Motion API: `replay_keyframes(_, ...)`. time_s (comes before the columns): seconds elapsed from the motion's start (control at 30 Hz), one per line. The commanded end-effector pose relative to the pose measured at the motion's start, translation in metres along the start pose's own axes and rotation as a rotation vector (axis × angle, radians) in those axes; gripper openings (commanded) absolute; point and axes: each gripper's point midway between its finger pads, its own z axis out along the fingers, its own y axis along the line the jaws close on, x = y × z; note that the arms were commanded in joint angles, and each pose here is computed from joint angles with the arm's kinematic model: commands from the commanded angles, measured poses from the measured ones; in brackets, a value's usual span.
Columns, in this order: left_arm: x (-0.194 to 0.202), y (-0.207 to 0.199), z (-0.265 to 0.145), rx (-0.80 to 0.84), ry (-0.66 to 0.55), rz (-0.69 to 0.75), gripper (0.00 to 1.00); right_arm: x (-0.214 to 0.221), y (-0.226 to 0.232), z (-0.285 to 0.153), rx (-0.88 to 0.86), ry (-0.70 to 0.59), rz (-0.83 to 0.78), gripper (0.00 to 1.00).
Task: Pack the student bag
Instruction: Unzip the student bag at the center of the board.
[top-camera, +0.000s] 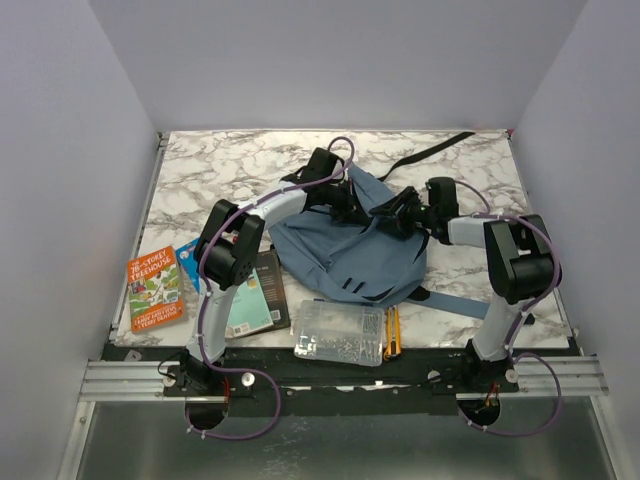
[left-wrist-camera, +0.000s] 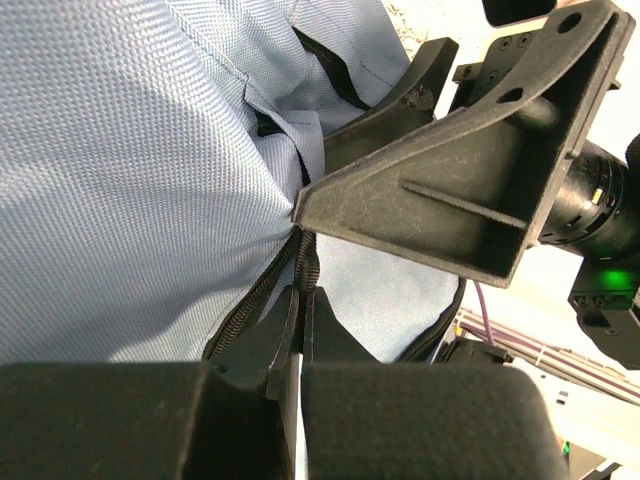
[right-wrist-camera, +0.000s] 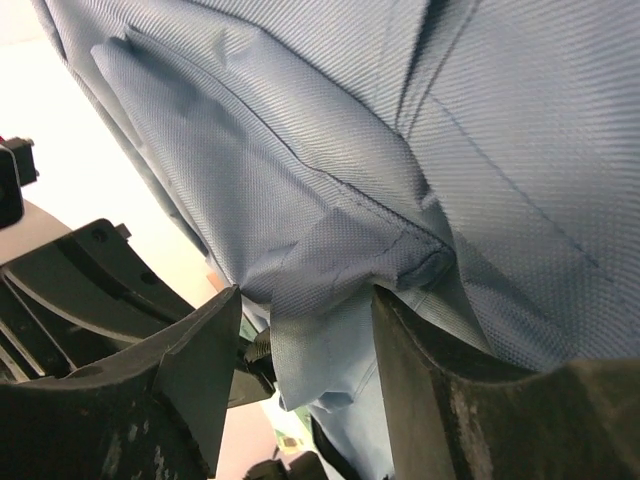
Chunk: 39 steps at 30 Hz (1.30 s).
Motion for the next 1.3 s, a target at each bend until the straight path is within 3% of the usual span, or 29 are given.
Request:
replay_keyframes(0.0,0.004,0.0,-0.009,-0.022,-0.007,0.042,0.0,-0.016,-0.017,0.005,-0.002,-0.087,0.088,0.54)
replay_keyframes(0.1,0.009,0.007,-0.014,-0.069,-0.011,0.044,0.0,-0.028,-0.028,0.006,-0.003,-0.151,0.116,0.49)
replay_keyframes(0.2,0.015,0.017,-0.02,-0.128,-0.007,0.042,0.0,-0.044,-0.04,0.007,0.013,-0.211,0.142,0.36)
replay_keyframes(0.43,0.018,0.032,-0.038,-0.247,-0.041,0.096,0.0,-0.098,-0.071,0.003,0.069,-0.341,0.15,0.34)
replay_keyframes(0.6,0.013,0.034,-0.039,-0.261,-0.05,0.108,0.0,-0.126,-0.074,0.005,0.082,-0.296,0.078,0.37)
replay_keyframes(0.77,0.003,0.022,-0.037,-0.199,-0.021,0.103,0.0,-0.116,-0.047,0.004,0.044,-0.169,-0.077,0.56)
replay_keyframes(0.8,-0.002,0.019,-0.039,-0.181,-0.014,0.082,0.03,-0.114,-0.039,-0.003,0.044,-0.173,-0.114,0.58)
replay_keyframes(0.87,-0.008,0.013,-0.05,-0.15,-0.027,0.074,0.33,-0.114,-0.024,-0.019,0.078,-0.216,-0.195,0.66)
replay_keyframes(0.93,-0.013,0.008,-0.068,-0.16,-0.077,0.109,0.47,-0.118,-0.01,-0.038,0.127,-0.272,-0.302,0.7)
replay_keyframes(1.1,-0.014,0.003,-0.133,-0.198,-0.217,0.171,0.61,-0.112,0.025,-0.062,0.194,-0.329,-0.437,0.73)
replay_keyframes(1.23,-0.017,0.06,-0.186,-0.433,-0.314,0.1,0.67,-0.091,0.055,-0.068,0.181,-0.33,-0.511,0.73)
replay_keyframes(1.27,-0.016,0.077,-0.199,-0.509,-0.332,0.071,0.76,-0.083,0.064,-0.067,0.174,-0.322,-0.538,0.73)
